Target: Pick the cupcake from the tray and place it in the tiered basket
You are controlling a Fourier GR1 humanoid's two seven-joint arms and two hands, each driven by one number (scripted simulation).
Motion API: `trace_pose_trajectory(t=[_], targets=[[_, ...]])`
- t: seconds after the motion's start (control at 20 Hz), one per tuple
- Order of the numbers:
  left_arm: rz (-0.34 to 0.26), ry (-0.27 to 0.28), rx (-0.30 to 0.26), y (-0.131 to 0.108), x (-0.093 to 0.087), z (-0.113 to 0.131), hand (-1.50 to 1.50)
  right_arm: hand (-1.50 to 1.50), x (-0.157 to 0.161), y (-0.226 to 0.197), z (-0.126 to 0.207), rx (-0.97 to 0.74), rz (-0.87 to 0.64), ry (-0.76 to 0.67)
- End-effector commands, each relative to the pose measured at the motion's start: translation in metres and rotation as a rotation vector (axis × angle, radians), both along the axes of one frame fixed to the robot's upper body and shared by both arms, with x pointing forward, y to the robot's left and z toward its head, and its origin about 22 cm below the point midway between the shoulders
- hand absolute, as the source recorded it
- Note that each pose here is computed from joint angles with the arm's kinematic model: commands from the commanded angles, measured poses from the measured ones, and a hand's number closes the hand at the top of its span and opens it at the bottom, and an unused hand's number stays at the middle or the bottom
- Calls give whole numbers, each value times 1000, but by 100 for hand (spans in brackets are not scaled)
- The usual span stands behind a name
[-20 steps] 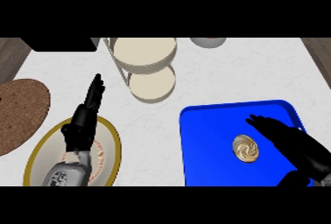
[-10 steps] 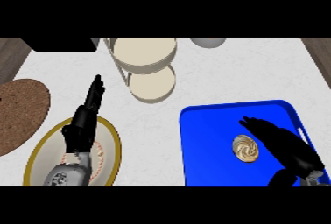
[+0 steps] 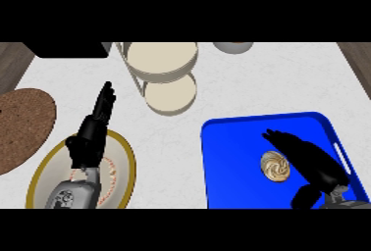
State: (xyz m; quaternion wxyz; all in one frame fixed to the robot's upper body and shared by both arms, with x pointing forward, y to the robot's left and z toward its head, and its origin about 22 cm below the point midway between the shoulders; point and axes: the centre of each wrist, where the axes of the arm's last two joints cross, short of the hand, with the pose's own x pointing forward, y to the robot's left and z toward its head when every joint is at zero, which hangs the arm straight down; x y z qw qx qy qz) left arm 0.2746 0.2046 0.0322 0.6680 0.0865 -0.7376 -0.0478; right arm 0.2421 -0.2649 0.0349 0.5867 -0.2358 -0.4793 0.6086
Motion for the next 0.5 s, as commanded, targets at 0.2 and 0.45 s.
trace_pose_trajectory(t=[0.2,0.45], targets=[[12,7,-20,11,1,-4,0,-150,-16,-16,-25,32,-12,23],[-2,2,-3,-10,-7,8,0,-150,-9,22,-33,94,-45,-36]])
